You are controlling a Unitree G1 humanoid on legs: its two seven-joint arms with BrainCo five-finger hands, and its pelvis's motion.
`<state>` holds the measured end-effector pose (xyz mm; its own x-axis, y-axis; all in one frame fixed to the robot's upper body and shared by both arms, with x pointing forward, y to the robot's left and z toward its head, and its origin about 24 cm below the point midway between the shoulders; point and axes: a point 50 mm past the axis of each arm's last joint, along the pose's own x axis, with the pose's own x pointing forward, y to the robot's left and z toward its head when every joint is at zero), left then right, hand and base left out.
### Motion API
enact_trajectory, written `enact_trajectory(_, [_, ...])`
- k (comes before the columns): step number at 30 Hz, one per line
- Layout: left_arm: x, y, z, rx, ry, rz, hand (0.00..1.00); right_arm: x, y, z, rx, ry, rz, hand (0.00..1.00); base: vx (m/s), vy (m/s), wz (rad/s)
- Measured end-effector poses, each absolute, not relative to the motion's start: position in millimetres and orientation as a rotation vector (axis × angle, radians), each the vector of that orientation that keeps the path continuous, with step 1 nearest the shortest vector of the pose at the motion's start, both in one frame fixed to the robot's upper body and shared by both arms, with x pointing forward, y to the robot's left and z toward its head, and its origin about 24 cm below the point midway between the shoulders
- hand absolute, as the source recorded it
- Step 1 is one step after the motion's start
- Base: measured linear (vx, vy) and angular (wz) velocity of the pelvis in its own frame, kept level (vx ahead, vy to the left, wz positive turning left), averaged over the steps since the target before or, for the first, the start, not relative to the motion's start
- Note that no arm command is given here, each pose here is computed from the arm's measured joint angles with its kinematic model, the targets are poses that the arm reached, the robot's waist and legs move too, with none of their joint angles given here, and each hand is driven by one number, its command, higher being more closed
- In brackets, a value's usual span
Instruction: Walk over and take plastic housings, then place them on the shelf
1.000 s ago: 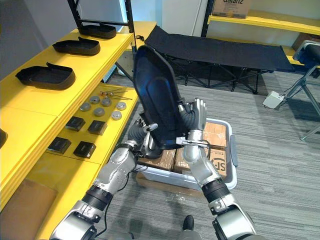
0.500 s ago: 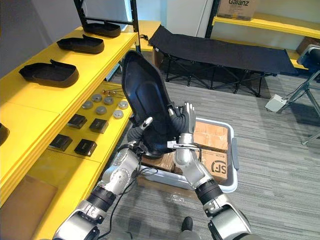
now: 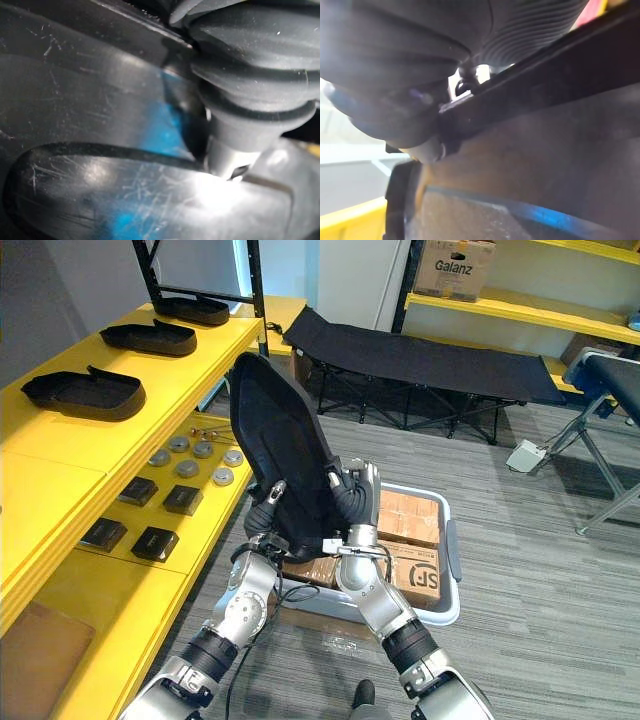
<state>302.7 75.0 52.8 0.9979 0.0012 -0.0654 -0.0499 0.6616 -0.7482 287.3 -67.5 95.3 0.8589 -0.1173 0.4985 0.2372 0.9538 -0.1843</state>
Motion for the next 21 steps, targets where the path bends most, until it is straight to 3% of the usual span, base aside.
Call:
enact_trajectory(7, [298,77,64,-0.807,-0.008,0.096,1.00,274,-66,85,-0.087,-0.440,-0.163,0.00,0.00,0.000,-0.01])
enact_trajectory(11, [290,105,102,-0.738,-0.239,0.238,1.00,252,-62,75,0.070,-0.352,-0.135,0.00,0.00,-0.006,-0.10])
enact_trajectory(13, [288,118,112,-0.638,-0.329,0.329,1.00,245,-58,84,0.133,-0.377,-0.127,0.00,-0.01,-0.013,-0.15])
enact_trajectory(15, [286,122,114,-0.412,-0.386,0.407,1.00,240,-65,108,0.224,-0.496,-0.175,0.00,0.00,-0.002,-0.03])
enact_trajectory(21, [279,135,89,-0.079,-0.317,0.533,1.00,243,-105,128,0.271,-0.606,-0.369,0.00,0.00,0.009,-0.12])
